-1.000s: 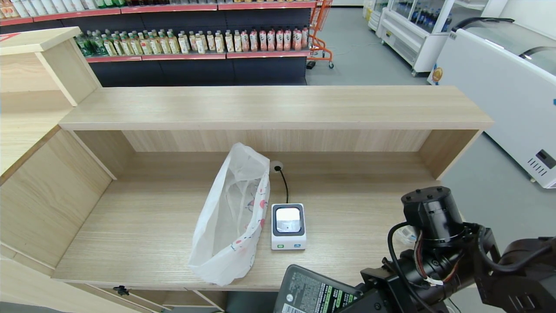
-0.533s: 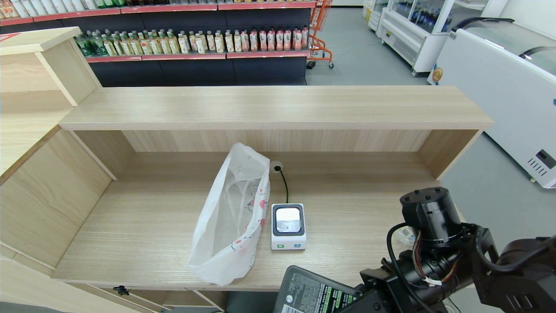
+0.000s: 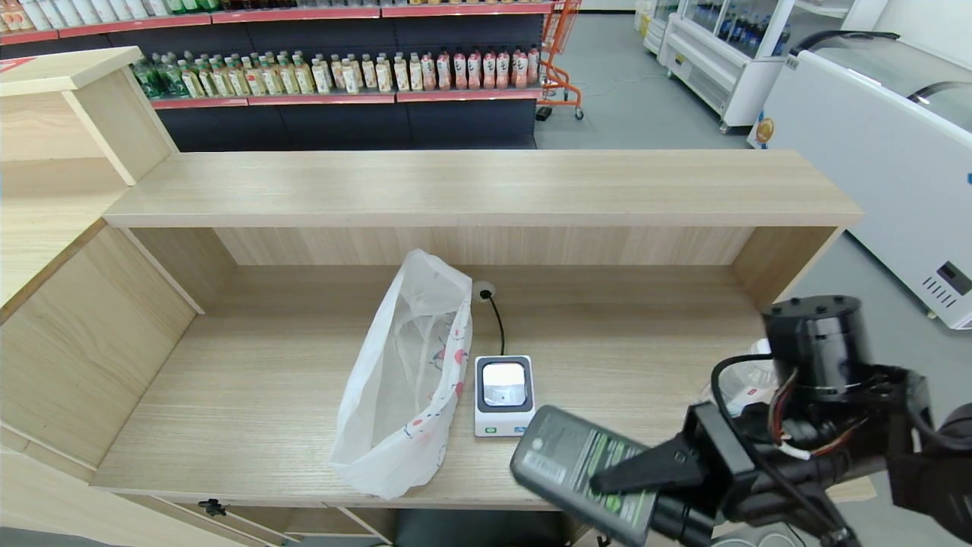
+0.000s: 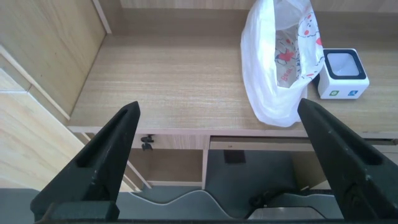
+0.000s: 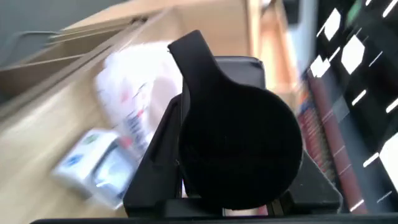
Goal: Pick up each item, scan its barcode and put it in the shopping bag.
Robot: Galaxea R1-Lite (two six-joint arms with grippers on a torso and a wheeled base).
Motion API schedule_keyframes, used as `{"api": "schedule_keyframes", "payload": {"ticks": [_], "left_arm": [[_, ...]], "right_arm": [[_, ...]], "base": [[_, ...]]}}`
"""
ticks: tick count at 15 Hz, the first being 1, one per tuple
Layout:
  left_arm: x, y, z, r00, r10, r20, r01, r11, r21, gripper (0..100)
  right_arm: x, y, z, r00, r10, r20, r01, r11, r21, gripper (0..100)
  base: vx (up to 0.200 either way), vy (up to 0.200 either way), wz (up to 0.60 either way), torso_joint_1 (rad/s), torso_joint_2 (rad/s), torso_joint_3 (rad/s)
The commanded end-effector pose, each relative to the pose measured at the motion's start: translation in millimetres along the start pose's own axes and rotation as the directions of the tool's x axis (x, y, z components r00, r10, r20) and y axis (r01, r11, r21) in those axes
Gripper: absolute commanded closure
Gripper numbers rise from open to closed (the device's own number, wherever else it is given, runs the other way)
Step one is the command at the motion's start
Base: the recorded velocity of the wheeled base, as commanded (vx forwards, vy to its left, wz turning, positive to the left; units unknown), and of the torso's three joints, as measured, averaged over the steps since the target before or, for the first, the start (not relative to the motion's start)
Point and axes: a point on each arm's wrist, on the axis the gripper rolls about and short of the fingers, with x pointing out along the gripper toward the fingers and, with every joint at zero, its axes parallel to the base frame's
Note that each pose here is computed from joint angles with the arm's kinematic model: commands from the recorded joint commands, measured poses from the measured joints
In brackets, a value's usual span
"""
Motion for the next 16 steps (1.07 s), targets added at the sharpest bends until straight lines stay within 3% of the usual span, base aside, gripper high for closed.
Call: {"api": "schedule_keyframes", "payload": {"ticks": [1,2,3,4,5,6,7,9,10,11,12,13,16], "left_arm": [[0,0.0,0.1,1.0,0.0,-0.001,0.0,1.0,0.0,0],[0,0.0,0.1,1.0,0.0,-0.001,0.0,1.0,0.0,0],[0,0.0,0.1,1.0,0.0,-0.001,0.0,1.0,0.0,0],[0,0.0,0.1,1.0,0.0,-0.001,0.0,1.0,0.0,0],[0,0.0,0.1,1.0,0.0,-0.001,0.0,1.0,0.0,0],[0,0.0,0.1,1.0,0.0,-0.001,0.0,1.0,0.0,0],[0,0.0,0.1,1.0,0.0,-0.001,0.0,1.0,0.0,0],[0,0.0,0.1,1.0,0.0,-0.001,0.0,1.0,0.0,0],[0,0.0,0.1,1.0,0.0,-0.001,0.0,1.0,0.0,0],[0,0.0,0.1,1.0,0.0,-0.001,0.0,1.0,0.001,0],[0,0.0,0.1,1.0,0.0,-0.001,0.0,1.0,0.001,0],[0,0.0,0.1,1.0,0.0,-0.001,0.0,1.0,0.0,0],[0,0.0,0.1,1.0,0.0,-0.001,0.0,1.0,0.0,0]], "right_arm": [[-67,-23,21,0.935,0.072,-0.348,0.034,0.956,0.29,100],[-87,-30,25,0.901,0.067,-0.429,0.109,0.921,0.373,100],[-92,-30,27,0.899,0.061,-0.434,0.14,0.899,0.415,100],[-103,-30,32,0.885,0.068,-0.461,0.212,0.822,0.529,100],[-108,-39,40,0.876,0.068,-0.477,0.31,0.678,0.667,100],[-110,-49,33,0.862,0.068,-0.502,0.427,0.434,0.793,100],[-110,-51,26,0.834,0.094,-0.544,0.513,0.233,0.826,100],[-105,-46,19,0.804,0.143,-0.577,0.591,-0.284,0.755,100],[-98,-47,17,0.81,0.143,-0.569,0.558,-0.489,0.671,100],[-94,-49,16,0.812,0.135,-0.568,0.528,-0.584,0.617,100],[-89,-51,13,0.805,0.123,-0.58,0.477,-0.717,0.509,100],[-85,-49,9,0.803,0.124,-0.583,0.46,-0.751,0.474,100],[-76,-39,2,0.811,0.157,-0.564,0.46,-0.767,0.447,100]], "base": [[0.0,0.0,0.0,0.0,0.0,0.0],[0.0,0.0,0.0,0.0,0.0,0.0],[0.0,0.0,0.0,0.0,0.0,0.0],[0.0,0.0,0.0,0.0,0.0,0.0],[0.0,0.0,0.0,0.0,0.0,0.0],[0.0,0.0,0.0,0.0,0.0,0.0],[0.0,0.0,0.0,0.0,0.0,0.0],[0.0,0.0,0.0,0.0,0.0,0.0],[0.0,0.0,0.0,0.0,0.0,0.0],[0.0,0.0,0.0,0.0,0.0,0.0],[0.0,0.0,0.0,0.0,0.0,0.0],[0.0,0.0,0.0,0.0,0.0,0.0],[0.0,0.0,0.0,0.0,0.0,0.0]]}}
